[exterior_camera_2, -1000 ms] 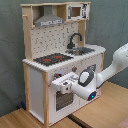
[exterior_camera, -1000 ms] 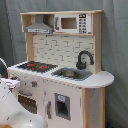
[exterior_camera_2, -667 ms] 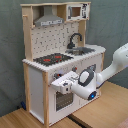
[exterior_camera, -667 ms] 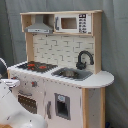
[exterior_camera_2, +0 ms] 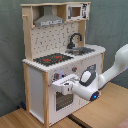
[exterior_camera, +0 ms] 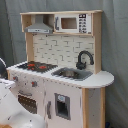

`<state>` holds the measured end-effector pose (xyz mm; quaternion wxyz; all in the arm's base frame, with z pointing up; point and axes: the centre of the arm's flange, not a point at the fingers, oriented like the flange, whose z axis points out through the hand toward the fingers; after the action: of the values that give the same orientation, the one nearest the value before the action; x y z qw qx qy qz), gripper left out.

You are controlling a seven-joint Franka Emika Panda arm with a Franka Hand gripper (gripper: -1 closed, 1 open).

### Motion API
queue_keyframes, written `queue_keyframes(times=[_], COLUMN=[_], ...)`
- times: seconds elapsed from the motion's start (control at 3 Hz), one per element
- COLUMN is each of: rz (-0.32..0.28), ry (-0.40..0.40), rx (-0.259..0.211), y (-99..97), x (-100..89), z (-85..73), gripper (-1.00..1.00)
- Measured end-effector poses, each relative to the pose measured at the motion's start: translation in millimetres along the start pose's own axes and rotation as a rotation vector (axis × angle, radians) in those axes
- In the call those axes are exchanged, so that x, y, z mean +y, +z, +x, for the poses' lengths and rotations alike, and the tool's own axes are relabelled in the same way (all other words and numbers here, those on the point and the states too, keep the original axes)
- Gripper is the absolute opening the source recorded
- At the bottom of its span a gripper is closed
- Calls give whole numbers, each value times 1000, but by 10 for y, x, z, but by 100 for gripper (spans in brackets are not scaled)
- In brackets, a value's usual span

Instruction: Play with the kitchen

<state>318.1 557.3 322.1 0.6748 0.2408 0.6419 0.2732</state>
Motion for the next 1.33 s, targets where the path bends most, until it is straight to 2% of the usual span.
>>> queue_keyframes(times=[0.33,0.67,1.0,1.33], rz=[35,70,97,122], ry=[70,156,244,333], rx=[-16,-56,-109,-162], y=[-199,-338,-346,-282], x=[101,185,252,361], z=[-13,-127,-318,-580], gripper=[100,100,100,100])
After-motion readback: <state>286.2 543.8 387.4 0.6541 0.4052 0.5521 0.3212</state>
